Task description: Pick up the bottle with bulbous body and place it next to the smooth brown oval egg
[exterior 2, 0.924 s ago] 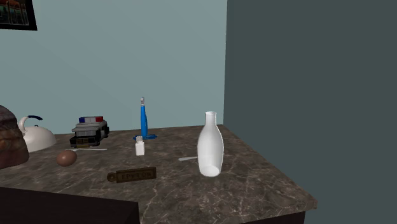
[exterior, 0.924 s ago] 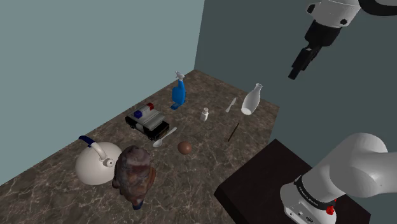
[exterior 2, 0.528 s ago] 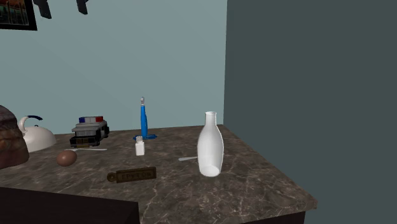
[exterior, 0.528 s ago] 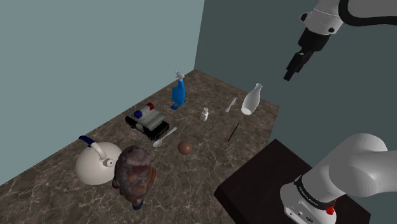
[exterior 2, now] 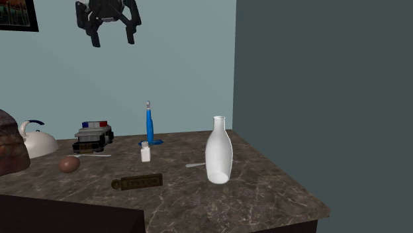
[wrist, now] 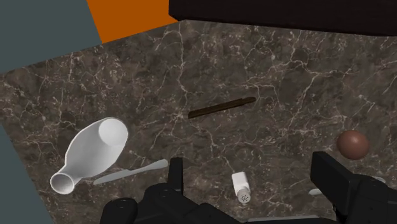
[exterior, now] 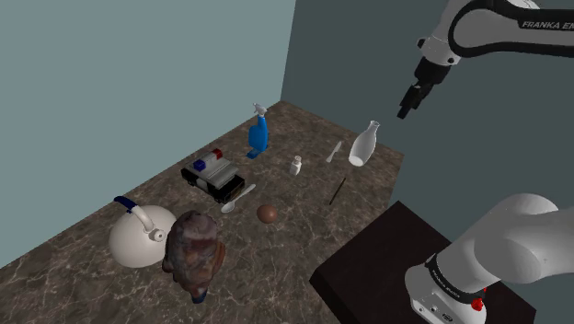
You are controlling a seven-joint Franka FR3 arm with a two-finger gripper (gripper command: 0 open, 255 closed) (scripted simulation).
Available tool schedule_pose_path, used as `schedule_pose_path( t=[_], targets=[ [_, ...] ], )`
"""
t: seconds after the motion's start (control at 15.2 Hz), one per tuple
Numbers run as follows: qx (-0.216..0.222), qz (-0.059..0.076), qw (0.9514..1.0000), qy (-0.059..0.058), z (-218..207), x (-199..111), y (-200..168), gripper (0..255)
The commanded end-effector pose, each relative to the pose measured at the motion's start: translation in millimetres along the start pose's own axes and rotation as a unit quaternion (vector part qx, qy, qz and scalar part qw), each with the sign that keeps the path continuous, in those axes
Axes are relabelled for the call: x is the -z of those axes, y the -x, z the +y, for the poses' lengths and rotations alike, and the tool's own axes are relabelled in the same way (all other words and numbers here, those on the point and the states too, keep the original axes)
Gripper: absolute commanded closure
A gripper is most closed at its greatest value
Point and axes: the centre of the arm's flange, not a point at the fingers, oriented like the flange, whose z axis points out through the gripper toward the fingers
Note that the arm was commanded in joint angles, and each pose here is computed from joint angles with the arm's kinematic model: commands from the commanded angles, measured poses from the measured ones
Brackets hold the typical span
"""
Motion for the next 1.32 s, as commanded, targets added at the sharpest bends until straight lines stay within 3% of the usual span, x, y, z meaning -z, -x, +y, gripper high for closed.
schedule_pose_path(
  t=[0.0,1.25],
  targets=[
    [0.000,0.002,1.0000,-0.002,17.9,-15.4,-9.4,0],
    [-0.004,0.013,0.9996,-0.025,198.0,-170.2,-101.3,0]
  ],
)
